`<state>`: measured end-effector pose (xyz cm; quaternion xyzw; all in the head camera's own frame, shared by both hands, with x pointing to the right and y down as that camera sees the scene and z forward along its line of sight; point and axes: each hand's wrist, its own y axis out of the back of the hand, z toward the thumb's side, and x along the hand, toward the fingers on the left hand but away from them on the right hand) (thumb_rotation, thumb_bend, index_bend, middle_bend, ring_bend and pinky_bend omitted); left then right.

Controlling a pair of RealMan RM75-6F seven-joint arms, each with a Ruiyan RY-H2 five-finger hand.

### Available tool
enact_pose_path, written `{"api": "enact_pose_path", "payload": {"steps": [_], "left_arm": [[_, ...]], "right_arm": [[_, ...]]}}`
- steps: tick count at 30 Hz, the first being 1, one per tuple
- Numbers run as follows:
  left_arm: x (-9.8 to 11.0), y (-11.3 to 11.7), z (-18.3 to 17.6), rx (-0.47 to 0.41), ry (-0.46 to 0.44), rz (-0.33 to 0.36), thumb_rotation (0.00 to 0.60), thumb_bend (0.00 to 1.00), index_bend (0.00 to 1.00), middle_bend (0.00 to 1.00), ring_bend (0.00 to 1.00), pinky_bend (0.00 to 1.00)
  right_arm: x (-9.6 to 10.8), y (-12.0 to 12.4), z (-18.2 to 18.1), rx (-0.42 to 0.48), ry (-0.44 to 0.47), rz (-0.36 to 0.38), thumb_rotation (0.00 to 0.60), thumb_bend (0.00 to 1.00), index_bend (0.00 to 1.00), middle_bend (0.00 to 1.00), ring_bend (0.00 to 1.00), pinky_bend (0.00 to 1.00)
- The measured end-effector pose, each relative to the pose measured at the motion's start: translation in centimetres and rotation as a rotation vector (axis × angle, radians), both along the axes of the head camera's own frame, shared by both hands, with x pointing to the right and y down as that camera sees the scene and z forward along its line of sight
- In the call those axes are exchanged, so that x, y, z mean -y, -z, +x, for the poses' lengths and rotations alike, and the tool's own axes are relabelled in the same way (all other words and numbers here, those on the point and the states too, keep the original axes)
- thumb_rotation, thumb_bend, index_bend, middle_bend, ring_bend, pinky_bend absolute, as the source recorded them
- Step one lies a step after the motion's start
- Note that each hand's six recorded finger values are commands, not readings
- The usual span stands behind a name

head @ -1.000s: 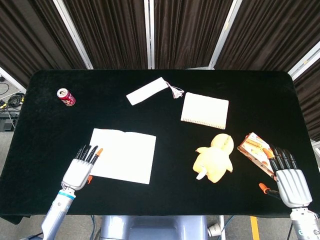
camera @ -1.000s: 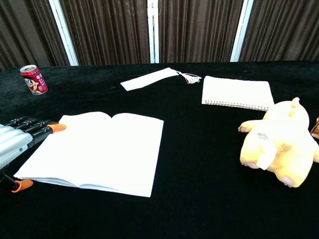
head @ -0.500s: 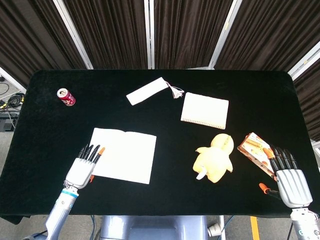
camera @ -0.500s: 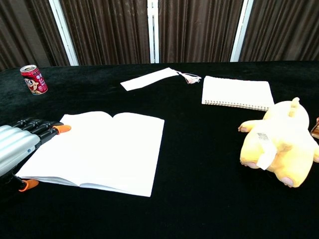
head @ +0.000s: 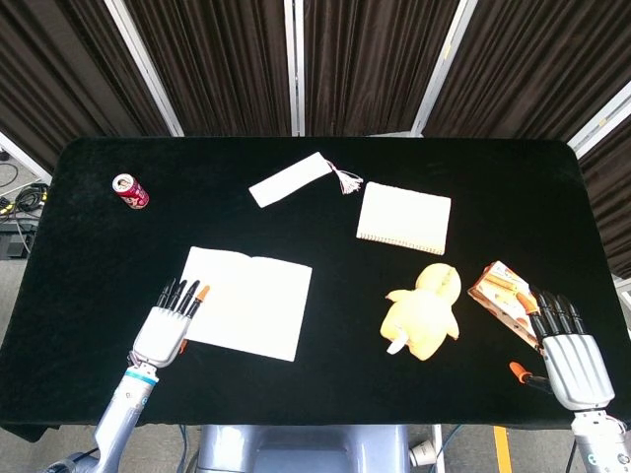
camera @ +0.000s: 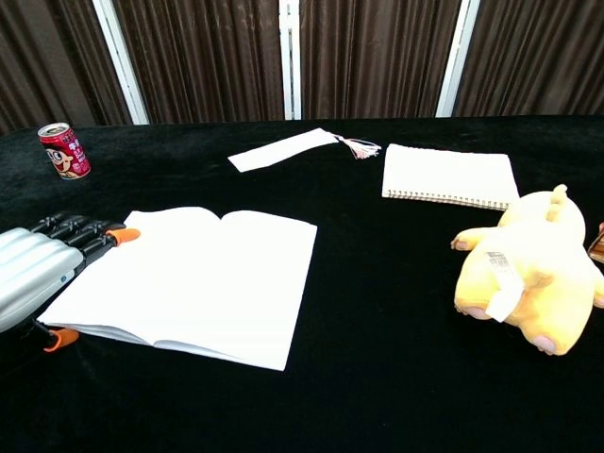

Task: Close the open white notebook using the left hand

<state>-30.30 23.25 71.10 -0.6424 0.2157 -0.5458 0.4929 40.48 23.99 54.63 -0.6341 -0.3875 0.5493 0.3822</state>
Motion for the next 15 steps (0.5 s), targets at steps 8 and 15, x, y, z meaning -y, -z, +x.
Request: {"api": "enact_pose_path", "payload": {"steps": [8, 15], "left_arm": [[1.0, 1.9, 0.9, -0.05, -0.06, 0.152, 0.6, 0.56, 0.0, 0.0, 0.0, 0.0], [0.9, 2.7, 1.8, -0.082, -0.092, 0.189, 0.6, 0.58, 0.0, 0.0, 0.0, 0.0]], "right_arm": [[0.0, 0.0, 0.0, 0.001, -0.001, 0.001, 0.6, 0.03, 0.04, 0.0, 0.0, 0.0], [0.0, 0.1, 0.0, 0.003, -0.002, 0.001, 0.6, 0.04, 0.04, 0.0, 0.0, 0.0]]}}
